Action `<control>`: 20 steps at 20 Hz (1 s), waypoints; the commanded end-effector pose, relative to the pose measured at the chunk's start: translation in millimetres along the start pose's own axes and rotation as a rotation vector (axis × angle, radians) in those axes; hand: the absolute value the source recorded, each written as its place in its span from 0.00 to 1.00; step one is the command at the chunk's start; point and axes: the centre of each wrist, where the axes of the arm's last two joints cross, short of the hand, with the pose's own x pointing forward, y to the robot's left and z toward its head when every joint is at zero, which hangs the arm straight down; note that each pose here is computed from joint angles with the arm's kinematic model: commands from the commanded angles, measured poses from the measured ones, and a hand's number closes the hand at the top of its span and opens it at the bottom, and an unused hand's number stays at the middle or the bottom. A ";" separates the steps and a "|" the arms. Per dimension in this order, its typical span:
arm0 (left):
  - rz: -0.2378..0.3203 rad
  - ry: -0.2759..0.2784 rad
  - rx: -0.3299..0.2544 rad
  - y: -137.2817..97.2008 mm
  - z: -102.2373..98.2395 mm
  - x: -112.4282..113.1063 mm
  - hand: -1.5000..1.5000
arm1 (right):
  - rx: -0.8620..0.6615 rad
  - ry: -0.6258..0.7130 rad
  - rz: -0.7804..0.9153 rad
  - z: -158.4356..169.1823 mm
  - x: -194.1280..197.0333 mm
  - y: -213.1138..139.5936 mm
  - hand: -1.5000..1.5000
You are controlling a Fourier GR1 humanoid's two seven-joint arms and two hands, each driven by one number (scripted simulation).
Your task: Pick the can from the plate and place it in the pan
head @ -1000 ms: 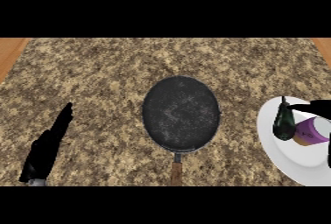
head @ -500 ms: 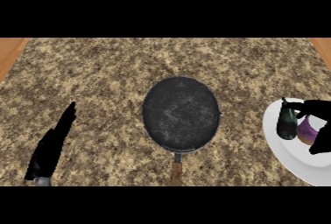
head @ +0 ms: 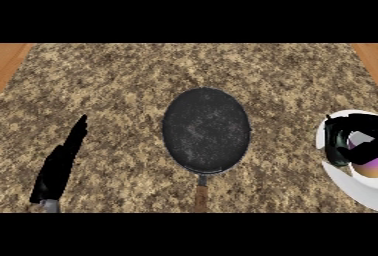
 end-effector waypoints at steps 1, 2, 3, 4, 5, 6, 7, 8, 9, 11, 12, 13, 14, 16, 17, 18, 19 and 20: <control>-0.012 -0.002 0.018 -5.7 5.0 -13.0 0.50 | 0.052 -0.038 -0.050 -3.0 -12.3 19.0 1.00; -0.012 0.012 0.014 4.6 -0.6 -11.0 0.50 | 0.034 -0.032 -0.036 7.8 -19.1 9.5 1.00; -0.006 -0.005 0.013 -3.2 -2.4 -4.1 0.50 | -0.018 -0.005 -0.054 -11.5 -4.5 36.3 1.00; 0.005 0.024 -0.002 1.1 6.0 -3.9 0.50 | -0.073 0.020 -0.071 -7.0 0.2 32.8 1.00; 0.014 0.014 -0.003 25.6 19.9 -4.7 0.50 | -0.126 0.053 -0.056 11.2 0.1 34.0 1.00; -0.004 0.016 0.018 -2.7 1.3 0.3 0.50 | -0.179 0.063 -0.070 12.2 14.3 40.1 1.00; -0.007 0.012 0.011 8.3 25.0 -2.2 0.50 | -0.218 0.105 -0.087 9.8 4.1 59.2 1.00; -0.004 0.033 0.029 8.8 6.9 -9.5 0.50 | -0.268 0.109 -0.081 17.8 26.1 57.5 1.00; 0.006 0.009 0.011 -3.5 7.9 -1.4 0.50 | -0.361 0.132 -0.053 22.0 17.0 53.0 1.00; -0.008 0.019 0.035 14.0 13.0 -11.5 0.50 | -0.529 0.117 -0.035 37.9 28.1 56.7 1.00; 0.016 0.019 0.023 0.3 15.3 -4.9 0.50 | -0.606 0.120 -0.044 40.9 19.7 43.1 1.00; -0.001 0.026 0.011 19.4 7.7 -4.5 0.50 | -0.663 0.059 -0.059 50.4 28.1 38.9 1.00; 0.003 0.023 0.015 3.2 8.6 1.2 0.50 | -0.751 0.015 -0.047 55.5 38.9 33.9 1.00; -0.004 0.010 0.006 11.4 12.3 -0.4 0.50 | -0.915 -0.076 0.015 66.5 61.7 32.3 1.00; -0.007 0.016 0.016 1.9 7.9 -4.0 0.50 | -0.989 -0.125 0.041 83.8 71.8 21.3 1.00; 0.007 0.024 -0.002 4.4 12.1 -4.2 0.50 | -1.040 -0.176 0.004 79.1 78.5 26.7 1.00; -0.007 0.018 0.008 5.8 1.9 9.2 0.50 | -1.064 -0.222 0.045 94.5 80.5 14.9 1.00; 0.001 0.018 0.013 4.3 12.3 -6.4 0.50 | -1.084 -0.245 0.064 99.2 84.7 27.9 1.00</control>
